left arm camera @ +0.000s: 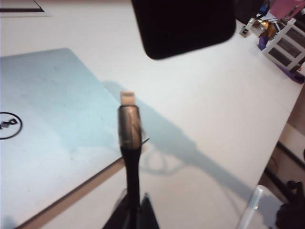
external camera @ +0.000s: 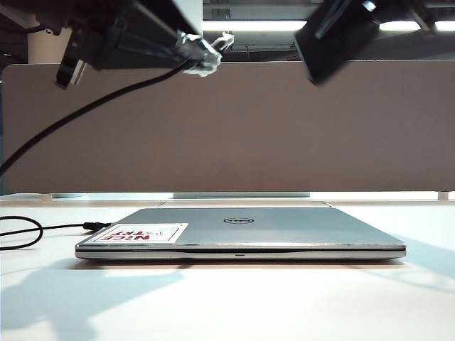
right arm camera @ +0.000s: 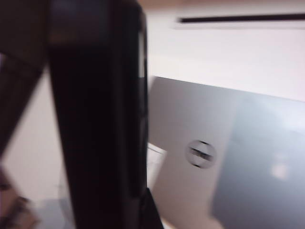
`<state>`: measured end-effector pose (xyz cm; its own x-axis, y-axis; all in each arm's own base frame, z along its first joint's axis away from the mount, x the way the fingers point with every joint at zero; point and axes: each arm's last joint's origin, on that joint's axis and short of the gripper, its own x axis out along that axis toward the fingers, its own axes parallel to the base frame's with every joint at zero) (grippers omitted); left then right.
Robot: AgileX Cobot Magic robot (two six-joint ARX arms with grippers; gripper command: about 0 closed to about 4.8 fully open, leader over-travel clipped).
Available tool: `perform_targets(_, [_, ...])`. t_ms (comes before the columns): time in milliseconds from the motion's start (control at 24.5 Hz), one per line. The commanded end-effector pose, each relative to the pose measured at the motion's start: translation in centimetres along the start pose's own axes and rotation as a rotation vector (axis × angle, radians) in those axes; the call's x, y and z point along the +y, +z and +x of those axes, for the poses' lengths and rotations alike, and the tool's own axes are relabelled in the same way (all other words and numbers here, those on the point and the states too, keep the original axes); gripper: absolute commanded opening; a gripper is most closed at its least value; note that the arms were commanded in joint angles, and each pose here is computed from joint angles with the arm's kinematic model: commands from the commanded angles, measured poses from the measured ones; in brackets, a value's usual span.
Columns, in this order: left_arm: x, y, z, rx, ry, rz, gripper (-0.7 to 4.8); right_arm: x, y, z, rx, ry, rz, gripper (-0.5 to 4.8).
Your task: Pick up the charging cable and the phone, plug the charging cable into the charging port on the phone, and finally place them back on the table.
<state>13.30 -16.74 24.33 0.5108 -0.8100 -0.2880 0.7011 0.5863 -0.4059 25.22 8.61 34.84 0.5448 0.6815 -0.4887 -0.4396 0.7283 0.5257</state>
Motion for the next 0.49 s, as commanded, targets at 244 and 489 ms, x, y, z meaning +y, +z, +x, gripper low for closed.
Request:
perform_targets(244, [-0.6,-0.2,0.3,0.01,-0.027,-0.192,-0.07,-0.3,1.2,2.2,-0.066,0.311,0.084,-0.05])
perform_targets(489, [0.0,-1.3,1.2,0.037,-0.011,-0.206,-0.07,-1.6,-0.1,3.8,-0.136,0.392,0.149,-0.05])
